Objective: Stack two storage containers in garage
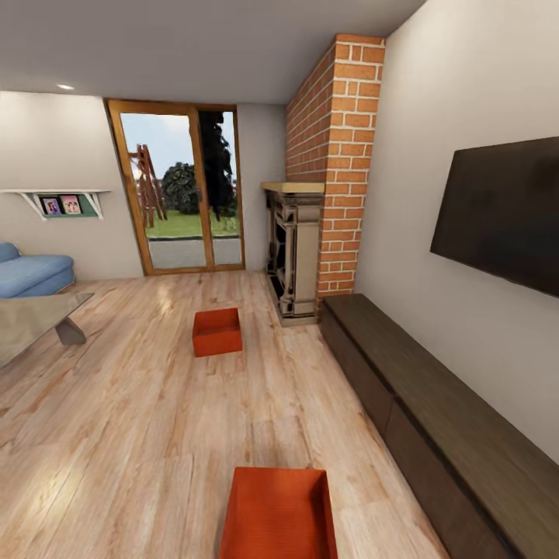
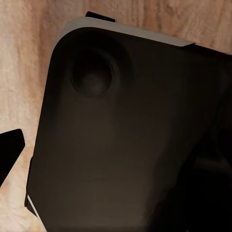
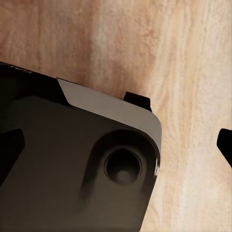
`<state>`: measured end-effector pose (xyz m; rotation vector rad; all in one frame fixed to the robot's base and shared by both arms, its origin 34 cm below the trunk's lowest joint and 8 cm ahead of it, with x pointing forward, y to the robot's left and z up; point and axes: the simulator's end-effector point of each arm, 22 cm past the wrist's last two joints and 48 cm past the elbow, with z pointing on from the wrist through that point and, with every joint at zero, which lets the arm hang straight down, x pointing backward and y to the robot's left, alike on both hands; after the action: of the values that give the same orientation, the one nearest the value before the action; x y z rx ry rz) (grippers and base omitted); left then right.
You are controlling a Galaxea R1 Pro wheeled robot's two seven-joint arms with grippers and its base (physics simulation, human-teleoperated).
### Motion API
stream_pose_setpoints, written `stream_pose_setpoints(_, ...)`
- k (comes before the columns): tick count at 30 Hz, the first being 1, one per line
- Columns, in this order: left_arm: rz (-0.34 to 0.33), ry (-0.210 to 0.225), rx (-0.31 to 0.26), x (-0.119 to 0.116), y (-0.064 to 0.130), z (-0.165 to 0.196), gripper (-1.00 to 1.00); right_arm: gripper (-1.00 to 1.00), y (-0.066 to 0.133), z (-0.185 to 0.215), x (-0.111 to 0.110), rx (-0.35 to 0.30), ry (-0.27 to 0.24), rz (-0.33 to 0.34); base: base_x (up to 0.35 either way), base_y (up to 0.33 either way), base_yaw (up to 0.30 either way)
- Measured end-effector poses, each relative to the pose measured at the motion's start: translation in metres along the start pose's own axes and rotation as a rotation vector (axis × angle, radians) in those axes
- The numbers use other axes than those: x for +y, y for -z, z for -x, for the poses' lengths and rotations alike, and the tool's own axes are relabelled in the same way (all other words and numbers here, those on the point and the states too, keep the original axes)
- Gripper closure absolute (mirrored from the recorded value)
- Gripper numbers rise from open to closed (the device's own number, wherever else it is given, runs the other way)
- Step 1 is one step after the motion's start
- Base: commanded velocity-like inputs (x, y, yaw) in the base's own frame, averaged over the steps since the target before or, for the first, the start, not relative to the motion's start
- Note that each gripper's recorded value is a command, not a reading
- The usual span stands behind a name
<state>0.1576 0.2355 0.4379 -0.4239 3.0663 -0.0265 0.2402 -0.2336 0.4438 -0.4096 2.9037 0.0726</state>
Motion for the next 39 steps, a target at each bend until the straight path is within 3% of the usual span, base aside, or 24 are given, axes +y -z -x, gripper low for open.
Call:
stream_pose_setpoints(8, 0.000, 0.000, 0.000, 0.0000, 0.0000, 0.0000, -1.00, -1.00, 0.0000, 0.0002, 0.0000, -0.001, -0.005, 0.000, 0.000, 0.075, -0.008)
stream_pose_setpoints(21, 0.000, 0.000, 0.000, 0.0000, 0.0000, 0.0000, -1.00, -1.00, 0.0000, -0.0001, -0.0001, 0.000, -0.007, -0.001, 0.000, 0.002, -0.165)
stream_pose_setpoints(39, 0.001, 0.000, 0.000, 0.0005, 0.0000, 0.0001, -1.00, -1.00, 0.0000, 0.0001, 0.0014, 0.000, 0.001, 0.003, 0.000, 0.000, -0.004)
